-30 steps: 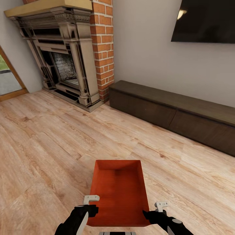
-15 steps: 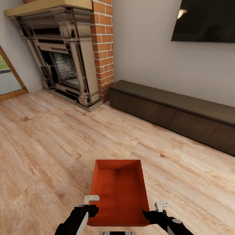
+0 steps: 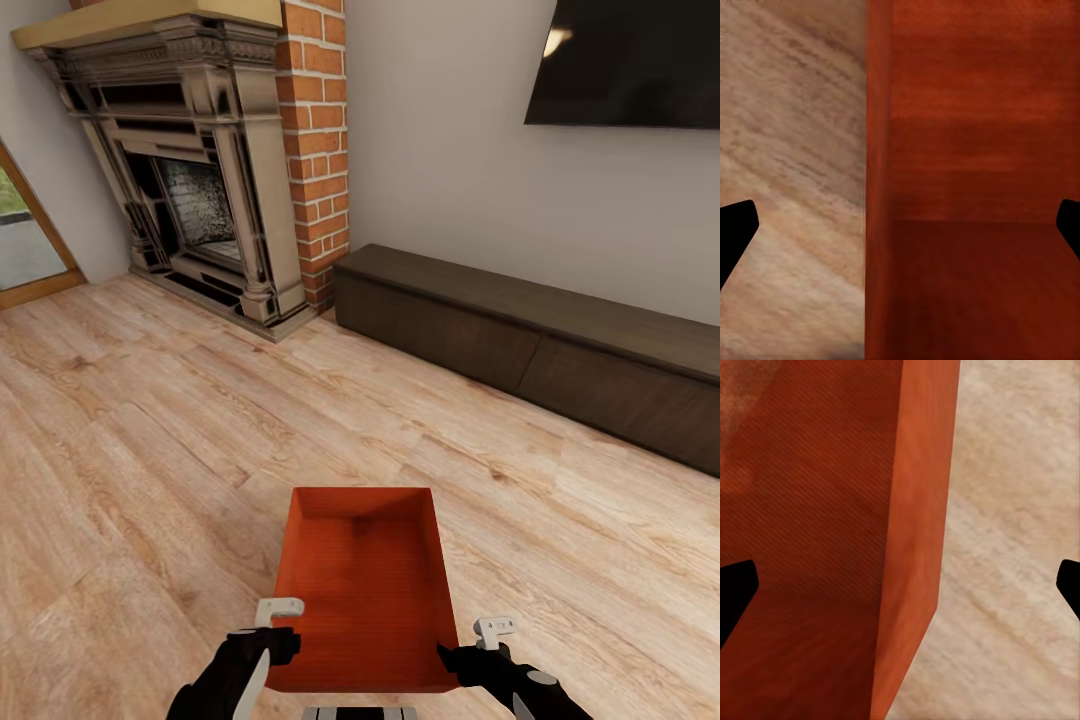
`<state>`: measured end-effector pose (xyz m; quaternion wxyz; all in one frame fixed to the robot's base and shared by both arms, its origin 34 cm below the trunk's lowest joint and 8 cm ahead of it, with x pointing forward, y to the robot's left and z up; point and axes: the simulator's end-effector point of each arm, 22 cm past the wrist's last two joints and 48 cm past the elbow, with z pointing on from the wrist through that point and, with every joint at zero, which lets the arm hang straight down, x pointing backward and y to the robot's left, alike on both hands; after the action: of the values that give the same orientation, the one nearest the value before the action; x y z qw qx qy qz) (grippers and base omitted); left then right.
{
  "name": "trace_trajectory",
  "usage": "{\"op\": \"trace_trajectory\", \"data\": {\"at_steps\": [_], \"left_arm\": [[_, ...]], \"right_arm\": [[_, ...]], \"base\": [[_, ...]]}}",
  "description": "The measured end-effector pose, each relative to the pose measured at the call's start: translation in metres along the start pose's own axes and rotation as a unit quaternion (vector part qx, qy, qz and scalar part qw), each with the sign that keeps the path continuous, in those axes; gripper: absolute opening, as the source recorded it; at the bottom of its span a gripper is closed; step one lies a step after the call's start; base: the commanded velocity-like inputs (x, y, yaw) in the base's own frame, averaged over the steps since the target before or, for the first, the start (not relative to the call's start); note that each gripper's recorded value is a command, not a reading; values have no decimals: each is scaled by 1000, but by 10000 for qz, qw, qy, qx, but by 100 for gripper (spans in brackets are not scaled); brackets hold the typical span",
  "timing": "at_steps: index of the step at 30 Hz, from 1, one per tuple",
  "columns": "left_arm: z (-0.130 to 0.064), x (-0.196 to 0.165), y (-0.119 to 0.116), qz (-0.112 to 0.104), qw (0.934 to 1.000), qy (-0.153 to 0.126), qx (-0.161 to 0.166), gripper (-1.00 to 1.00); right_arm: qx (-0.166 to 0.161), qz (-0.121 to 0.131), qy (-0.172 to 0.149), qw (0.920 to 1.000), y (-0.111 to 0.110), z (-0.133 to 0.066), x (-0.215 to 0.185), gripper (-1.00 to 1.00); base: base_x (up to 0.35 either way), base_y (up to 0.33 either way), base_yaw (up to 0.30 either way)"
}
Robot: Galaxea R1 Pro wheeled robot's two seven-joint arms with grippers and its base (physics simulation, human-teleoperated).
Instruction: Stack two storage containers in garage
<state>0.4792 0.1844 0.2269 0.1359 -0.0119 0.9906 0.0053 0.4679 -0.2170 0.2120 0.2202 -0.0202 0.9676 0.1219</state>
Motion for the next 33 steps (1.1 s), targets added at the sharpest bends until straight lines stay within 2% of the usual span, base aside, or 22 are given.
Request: {"op": "trace_trajectory", "data": {"at_steps": [33], "left_arm": [[1, 6, 1, 30, 9999, 95, 4, 100]], "right_arm": [[1, 2, -1, 10000, 0, 0, 0, 100]], "base": [[0, 0, 0]]}}
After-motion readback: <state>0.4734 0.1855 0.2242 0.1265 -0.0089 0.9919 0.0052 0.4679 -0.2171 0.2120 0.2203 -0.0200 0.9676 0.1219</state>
